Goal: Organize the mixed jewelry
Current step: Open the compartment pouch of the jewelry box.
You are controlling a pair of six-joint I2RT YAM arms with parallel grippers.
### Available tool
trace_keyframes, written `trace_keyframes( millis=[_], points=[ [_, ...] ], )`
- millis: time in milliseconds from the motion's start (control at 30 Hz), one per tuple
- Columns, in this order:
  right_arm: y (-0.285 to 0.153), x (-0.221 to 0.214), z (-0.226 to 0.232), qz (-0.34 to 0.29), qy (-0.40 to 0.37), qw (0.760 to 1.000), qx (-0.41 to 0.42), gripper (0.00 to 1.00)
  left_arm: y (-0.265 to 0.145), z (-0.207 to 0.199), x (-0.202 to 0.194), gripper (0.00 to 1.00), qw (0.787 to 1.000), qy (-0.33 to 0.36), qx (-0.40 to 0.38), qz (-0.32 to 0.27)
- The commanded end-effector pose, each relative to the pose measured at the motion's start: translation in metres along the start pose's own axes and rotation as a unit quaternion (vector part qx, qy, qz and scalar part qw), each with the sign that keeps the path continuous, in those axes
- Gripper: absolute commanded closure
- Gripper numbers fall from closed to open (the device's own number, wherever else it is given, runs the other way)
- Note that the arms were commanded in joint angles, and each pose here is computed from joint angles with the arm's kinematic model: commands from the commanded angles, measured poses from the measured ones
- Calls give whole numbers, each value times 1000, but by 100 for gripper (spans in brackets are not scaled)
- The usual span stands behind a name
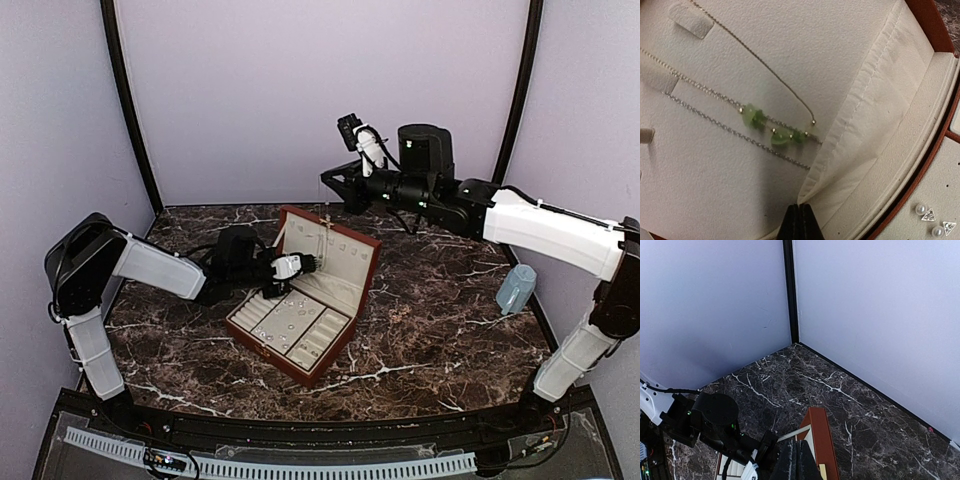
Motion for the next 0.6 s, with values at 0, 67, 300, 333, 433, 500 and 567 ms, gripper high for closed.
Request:
trace_keyframes(
  millis=[0,67,300,333,433,500,567],
  points=[
    [0,26,-3,-54,-11,998,-24,100,-2,-16,-13,100,1000,-6,-20,22],
    [1,25,-3,-56,-13,998,-26,100,-4,-18,-12,100,1000,-3,-18,20],
    [3,22,-1,-65,-23,997,-29,100,-10,-25,-7,100,1000,11,3,10],
    [4,22,-1,-65,-24,997,-29,100,-10,-26,-7,100,1000,11,4,10],
    [8,22,1,-66,-27,997,-29,100,-11,-28,-8,100,1000,10,4,10],
    [12,20,2,-64,-29,997,-27,100,-11,-29,-7,100,1000,10,4,9],
    [17,18,2,-60,-31,997,-26,100,-11,-29,-7,100,1000,9,4,9]
  ],
)
Point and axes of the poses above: each gripper's point midway between its finger pads, its own y axis out along the fingers, its own z axis along the line the jaws close on, x = y × z, the point moved 6 cm from there along -y, back along the fingers, and after that the axes turned 5 degrees about -y, right-handed, at the moved point
